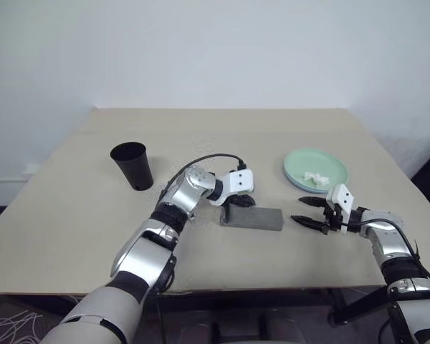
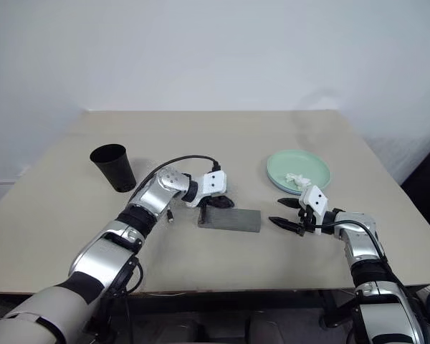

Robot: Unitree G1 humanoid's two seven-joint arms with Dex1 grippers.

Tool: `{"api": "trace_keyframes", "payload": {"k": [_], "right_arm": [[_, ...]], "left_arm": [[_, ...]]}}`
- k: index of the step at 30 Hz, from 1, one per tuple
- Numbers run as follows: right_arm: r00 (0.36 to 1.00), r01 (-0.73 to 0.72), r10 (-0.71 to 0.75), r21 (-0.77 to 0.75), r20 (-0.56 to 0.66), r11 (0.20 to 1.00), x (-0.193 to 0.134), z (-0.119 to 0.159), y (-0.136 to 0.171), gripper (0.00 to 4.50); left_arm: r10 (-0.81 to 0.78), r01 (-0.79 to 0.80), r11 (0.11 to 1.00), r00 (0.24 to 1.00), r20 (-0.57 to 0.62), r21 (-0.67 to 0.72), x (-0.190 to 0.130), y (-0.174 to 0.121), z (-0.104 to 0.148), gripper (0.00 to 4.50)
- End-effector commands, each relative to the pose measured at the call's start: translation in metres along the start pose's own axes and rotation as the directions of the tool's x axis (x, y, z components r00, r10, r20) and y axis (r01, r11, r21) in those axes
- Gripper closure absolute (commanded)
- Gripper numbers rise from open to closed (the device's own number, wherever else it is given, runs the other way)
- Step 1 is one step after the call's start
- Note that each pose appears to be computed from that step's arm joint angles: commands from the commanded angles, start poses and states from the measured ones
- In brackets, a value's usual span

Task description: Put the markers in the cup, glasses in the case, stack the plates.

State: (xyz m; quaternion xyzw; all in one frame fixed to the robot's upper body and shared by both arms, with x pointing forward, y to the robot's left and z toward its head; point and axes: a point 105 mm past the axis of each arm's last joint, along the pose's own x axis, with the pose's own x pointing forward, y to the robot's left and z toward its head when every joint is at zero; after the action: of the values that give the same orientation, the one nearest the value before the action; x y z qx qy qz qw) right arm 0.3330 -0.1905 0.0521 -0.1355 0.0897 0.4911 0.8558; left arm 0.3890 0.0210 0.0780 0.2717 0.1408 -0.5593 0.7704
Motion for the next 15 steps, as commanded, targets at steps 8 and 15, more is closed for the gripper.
{"api": "trace_keyframes", "payload": {"k": [8,15], "right_arm": [[0.999,0.018,-0.016,-0.052,0.040,0.998,-0.006,0.018,-0.008,1.14],[0.999,-0.009,0.011,-0.039,0.044,0.999,-0.006,0.026,-0.008,1.14]], "left_arm": [[0.577,-0.543,0.747,0.816,-0.032,-0.382,-0.040,0.064,0.015,4.48],[0.749,-0.719,0.425,0.621,-0.233,-0.550,-0.070,0.062,0.004,4.48]]}}
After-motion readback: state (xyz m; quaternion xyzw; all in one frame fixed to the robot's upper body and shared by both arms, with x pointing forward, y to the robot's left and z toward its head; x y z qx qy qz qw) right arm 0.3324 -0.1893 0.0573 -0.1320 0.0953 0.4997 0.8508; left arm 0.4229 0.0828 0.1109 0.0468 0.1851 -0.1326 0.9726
